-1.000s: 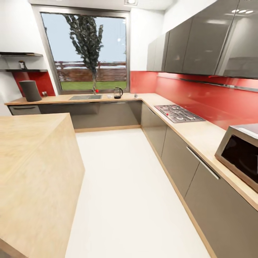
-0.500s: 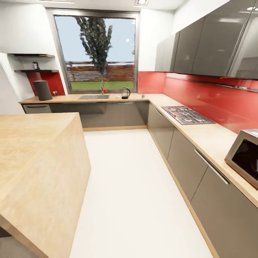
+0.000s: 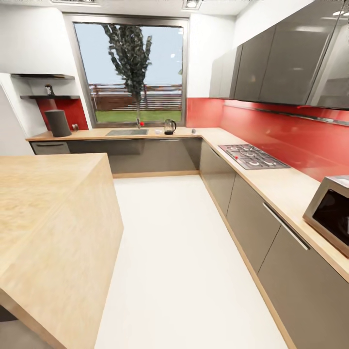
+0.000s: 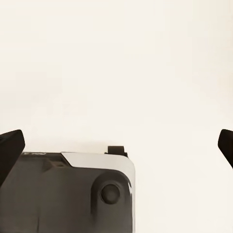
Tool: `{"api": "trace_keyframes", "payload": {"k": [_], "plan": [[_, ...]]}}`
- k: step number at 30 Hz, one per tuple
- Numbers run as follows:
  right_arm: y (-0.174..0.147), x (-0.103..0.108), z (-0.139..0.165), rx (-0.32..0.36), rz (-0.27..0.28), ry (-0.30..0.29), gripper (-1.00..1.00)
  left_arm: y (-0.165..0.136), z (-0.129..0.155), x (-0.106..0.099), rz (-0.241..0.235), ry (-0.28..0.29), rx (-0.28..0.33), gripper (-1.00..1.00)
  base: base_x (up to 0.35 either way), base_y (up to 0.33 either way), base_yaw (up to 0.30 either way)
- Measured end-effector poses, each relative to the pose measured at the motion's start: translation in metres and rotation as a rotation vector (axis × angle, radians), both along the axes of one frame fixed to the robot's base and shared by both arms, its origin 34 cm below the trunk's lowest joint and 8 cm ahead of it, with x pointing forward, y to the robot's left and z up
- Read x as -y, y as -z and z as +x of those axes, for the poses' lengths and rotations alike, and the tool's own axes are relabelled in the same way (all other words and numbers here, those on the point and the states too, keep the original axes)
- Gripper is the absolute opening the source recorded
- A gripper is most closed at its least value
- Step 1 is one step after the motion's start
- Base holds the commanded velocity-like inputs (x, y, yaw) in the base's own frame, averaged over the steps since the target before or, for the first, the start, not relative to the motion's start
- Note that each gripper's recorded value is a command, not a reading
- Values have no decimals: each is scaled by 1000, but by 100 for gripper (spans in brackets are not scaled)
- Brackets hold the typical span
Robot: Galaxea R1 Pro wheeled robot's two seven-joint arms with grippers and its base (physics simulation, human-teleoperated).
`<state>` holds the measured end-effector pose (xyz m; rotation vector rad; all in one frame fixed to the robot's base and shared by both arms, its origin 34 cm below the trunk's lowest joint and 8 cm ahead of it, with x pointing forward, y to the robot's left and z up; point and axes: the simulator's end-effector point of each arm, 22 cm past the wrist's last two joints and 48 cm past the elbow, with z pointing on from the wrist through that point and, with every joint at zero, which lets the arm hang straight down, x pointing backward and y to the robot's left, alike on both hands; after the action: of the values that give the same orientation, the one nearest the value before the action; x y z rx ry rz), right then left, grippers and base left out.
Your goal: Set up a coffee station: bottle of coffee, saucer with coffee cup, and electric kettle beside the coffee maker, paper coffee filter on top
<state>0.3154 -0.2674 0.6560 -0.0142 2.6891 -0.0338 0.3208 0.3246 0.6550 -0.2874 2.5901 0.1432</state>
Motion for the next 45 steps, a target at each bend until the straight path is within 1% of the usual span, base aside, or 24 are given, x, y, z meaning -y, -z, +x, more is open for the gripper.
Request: {"api": "trace_keyframes", "payload": {"k": [16, 20, 25, 41, 45], "plan": [[-2, 2, 2, 7, -3, -2, 100, -2, 3, 0, 0, 0, 8, 100, 0, 0, 0], [-2, 16, 2, 6, -23, -4, 100, -2, 3, 1, -1, 0, 8, 100, 0, 0, 0], [-2, 22, 2, 5, -32, -6, 100, -2, 3, 1, -2, -1, 8, 100, 0, 0, 0], [-2, 24, 2, 5, -33, -6, 100, -1, 2, 3, -1, 11, 6, 100, 2, 0, 0], [-2, 24, 2, 6, -33, -6, 100, -2, 2, 0, 4, 17, 5, 100, 171, 0, 0]]}}
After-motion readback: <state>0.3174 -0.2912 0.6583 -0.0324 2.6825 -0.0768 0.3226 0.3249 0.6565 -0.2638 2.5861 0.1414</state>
